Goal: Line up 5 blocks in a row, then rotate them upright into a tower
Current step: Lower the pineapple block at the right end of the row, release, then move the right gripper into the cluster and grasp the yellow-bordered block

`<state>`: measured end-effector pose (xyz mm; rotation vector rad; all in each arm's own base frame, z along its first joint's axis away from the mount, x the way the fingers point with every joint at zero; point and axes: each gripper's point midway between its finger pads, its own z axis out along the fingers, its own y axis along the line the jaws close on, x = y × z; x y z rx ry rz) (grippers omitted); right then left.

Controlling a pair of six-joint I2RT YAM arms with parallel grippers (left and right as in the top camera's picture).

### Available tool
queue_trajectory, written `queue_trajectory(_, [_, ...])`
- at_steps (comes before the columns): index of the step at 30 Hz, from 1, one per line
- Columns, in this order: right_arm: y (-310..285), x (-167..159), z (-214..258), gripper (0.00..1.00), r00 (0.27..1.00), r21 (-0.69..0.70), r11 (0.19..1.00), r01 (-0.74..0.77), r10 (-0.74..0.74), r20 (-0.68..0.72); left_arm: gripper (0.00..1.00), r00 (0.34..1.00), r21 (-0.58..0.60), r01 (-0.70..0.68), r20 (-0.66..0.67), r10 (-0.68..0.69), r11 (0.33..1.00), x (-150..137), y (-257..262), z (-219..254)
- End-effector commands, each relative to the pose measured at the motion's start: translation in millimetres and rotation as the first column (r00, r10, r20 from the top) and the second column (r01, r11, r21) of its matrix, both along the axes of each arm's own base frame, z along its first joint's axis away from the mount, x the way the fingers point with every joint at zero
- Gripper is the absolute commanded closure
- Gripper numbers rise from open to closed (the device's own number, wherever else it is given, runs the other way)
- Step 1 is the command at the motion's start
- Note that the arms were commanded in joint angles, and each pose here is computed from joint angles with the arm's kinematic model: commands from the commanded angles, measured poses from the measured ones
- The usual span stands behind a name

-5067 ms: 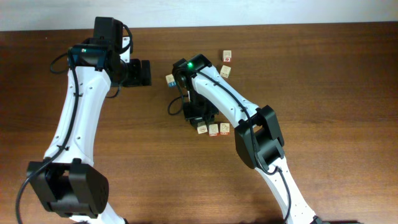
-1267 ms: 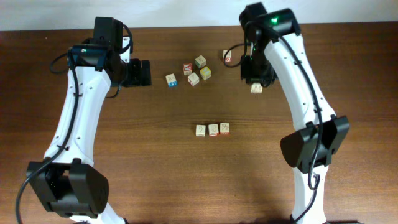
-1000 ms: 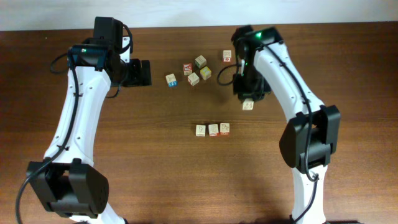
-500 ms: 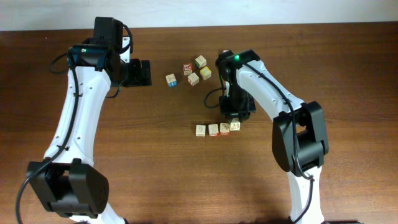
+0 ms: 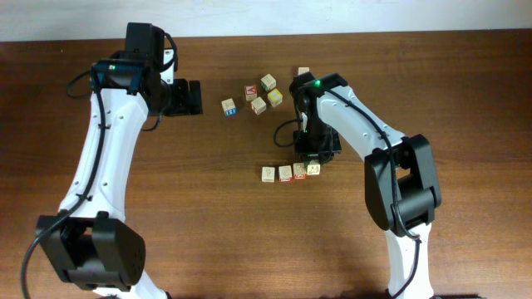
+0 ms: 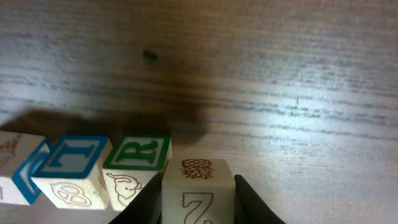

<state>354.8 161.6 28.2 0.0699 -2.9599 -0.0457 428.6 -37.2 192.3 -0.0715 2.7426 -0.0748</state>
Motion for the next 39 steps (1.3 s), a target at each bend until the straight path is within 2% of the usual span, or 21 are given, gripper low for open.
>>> queue_trajectory(1, [-6,-1,-8,0.72,1.000,-0.027,1.000,-0.002,0.002,0.002,0.01,1.000,0.000,-0.015,0.017,0.015,1.000,4,1,6])
queue_trajectory(6, [-6,-2,-8,0.71,1.000,-0.028,1.000,-0.002,0.002,-0.003,0.01,1.000,0.000,-0.015,0.017,0.015,1.000,4,1,6])
queue_trajectory(9, [-7,-5,-7,0.64,1.000,-0.033,0.999,-0.003,0.002,-0.014,0.01,1.000,0.000,-0.015,0.017,0.015,1.000,4,1,6])
queue_trajectory(22, [-6,-2,-3,0.64,1.000,-0.029,1.000,-0.002,0.002,-0.008,0.01,1.000,0.000,-0.015,0.017,0.015,1.000,4,1,6])
queue_trajectory(25, [1,16,15,0.63,0.998,-0.003,1.000,-0.017,0.017,0.054,0.01,1.000,0.000,-0.015,0.016,0.015,1.000,4,1,6])
queue_trajectory(30, [12,67,67,0.51,0.967,0.032,0.998,-0.045,0.035,0.254,0.01,1.000,0.000,-0.015,0.016,0.015,1.000,4,1,6])
queue_trajectory(32, [15,89,89,0.50,0.938,0.050,0.997,-0.050,0.029,0.345,0.01,1.000,0.000,-0.015,0.017,0.015,1.000,4,1,6])
queue_trajectory(35, [33,135,125,0.46,0.844,0.120,0.990,-0.079,0.003,0.536,0.01,1.000,0.000,-0.015,0.016,0.015,1.000,4,1,6])
queue_trajectory(39, [47,159,139,0.39,0.781,0.170,0.979,-0.112,-0.019,0.624,0.01,1.000,0.000,-0.015,0.017,0.015,1.000,4,1,6])
